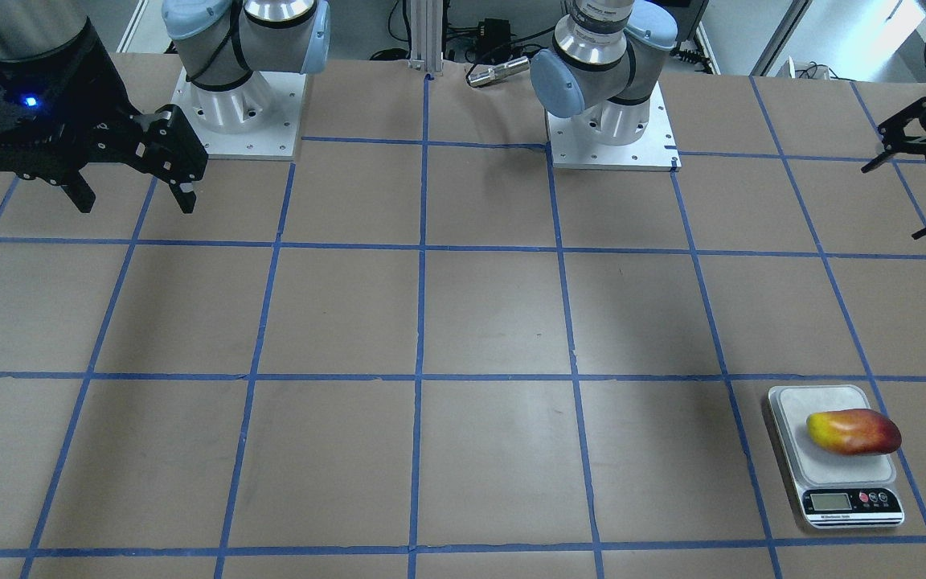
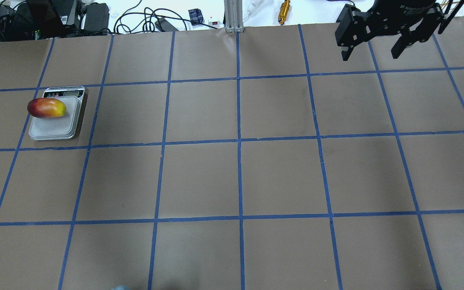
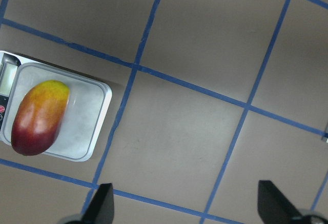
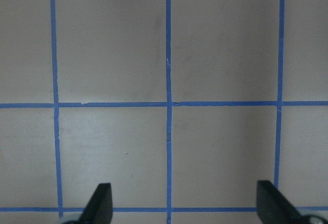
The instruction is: Weigh mango
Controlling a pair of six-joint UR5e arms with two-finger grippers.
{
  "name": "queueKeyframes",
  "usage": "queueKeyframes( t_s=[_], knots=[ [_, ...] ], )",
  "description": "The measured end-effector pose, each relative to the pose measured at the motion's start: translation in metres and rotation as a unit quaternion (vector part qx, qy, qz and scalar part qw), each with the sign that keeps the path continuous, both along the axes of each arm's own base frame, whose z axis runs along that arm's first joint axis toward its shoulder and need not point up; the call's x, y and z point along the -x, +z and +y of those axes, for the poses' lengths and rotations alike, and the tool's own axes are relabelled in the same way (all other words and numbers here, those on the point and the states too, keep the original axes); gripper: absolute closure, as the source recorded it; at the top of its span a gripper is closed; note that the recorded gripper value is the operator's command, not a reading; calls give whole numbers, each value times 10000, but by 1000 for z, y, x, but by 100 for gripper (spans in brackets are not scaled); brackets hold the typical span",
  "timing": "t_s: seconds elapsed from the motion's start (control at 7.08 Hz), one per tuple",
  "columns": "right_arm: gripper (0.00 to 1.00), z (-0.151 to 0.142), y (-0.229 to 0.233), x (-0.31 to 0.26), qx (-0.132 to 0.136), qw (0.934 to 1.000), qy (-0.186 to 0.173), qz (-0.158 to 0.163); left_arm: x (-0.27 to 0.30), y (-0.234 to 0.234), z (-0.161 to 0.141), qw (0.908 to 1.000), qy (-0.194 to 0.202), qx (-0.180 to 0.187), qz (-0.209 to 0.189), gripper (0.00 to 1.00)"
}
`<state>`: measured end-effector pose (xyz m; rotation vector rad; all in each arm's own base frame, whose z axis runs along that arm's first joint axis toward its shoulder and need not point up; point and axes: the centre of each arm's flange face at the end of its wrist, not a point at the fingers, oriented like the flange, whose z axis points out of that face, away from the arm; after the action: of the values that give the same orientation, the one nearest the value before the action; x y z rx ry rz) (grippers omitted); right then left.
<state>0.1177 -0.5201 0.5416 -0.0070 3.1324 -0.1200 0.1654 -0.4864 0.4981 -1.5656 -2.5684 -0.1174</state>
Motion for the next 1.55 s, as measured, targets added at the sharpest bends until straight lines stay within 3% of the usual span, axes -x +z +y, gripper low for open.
queueKeyframes(
  t_s=[0.28, 0.85, 1.27, 1.55],
  knots=[
    [0, 0, 0, 0, 3, 10000, -1, -4, 32, 17, 15, 9920, 1260, 13, -97, 0],
    [0, 0, 0, 0, -2, 10000, 1, -2, 182, 26, 4, 9590, 2796, -53, -464, 0],
    [0, 0, 0, 0, 3, 10000, 1, -5, 284, 20, 9, 9154, 3961, -8, -714, 0],
    [0, 0, 0, 0, 0, 10000, 1, -4, 301, 22, -3, 8888, 4530, 378, -586, 0]
  ],
)
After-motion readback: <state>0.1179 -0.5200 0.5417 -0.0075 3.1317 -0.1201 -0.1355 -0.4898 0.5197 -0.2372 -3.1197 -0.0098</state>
